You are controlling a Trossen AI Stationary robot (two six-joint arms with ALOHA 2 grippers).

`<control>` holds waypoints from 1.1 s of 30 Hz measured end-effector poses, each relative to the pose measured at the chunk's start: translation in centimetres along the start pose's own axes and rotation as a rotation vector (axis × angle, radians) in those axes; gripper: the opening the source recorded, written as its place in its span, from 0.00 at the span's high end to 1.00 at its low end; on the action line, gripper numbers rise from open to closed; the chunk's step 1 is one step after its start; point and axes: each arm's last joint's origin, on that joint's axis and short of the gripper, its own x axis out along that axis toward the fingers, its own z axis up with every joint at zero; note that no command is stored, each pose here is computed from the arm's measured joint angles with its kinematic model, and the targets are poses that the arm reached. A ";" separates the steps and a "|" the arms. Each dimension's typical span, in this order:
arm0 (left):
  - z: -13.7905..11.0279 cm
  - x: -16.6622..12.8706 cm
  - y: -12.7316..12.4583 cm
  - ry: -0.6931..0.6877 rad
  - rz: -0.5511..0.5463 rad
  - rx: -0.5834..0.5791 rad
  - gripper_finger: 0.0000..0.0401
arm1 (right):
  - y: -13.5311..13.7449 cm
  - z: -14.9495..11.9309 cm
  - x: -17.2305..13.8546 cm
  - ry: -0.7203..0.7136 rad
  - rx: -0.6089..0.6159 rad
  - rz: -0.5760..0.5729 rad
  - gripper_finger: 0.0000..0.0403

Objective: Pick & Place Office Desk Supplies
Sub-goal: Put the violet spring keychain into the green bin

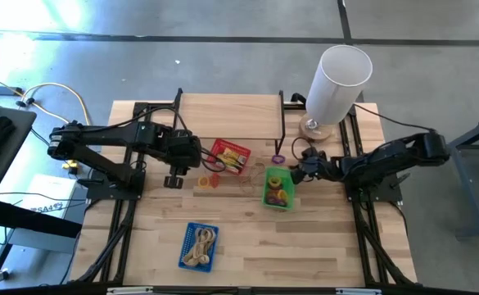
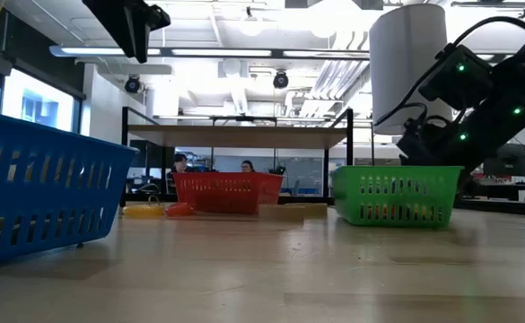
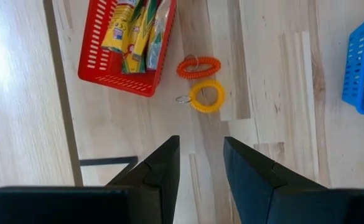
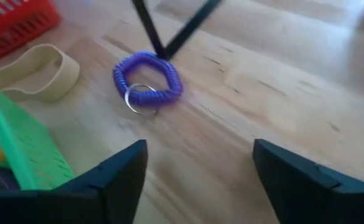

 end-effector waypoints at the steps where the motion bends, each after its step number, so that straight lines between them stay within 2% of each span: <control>1: 0.0 0.0 0.0 -0.001 0.000 0.000 0.71 | 0.1 0.0 0.2 -0.007 -0.023 0.007 0.28; 8: 0.0 0.0 0.0 -0.001 0.000 -0.009 0.71 | 0.7 -0.3 1.5 -0.041 -0.123 0.050 0.20; 20: 0.1 0.0 0.0 -0.014 0.002 -0.006 0.71 | 1.3 -0.9 2.2 -0.076 -0.381 0.071 0.22; 28: 0.2 0.0 0.0 -0.020 0.004 0.012 0.71 | 0.9 -0.4 2.5 -0.074 -0.457 0.066 0.22; 33: 0.4 0.0 0.1 -0.044 0.007 0.026 0.71 | 0.6 0.2 2.7 -0.083 -0.474 0.101 0.22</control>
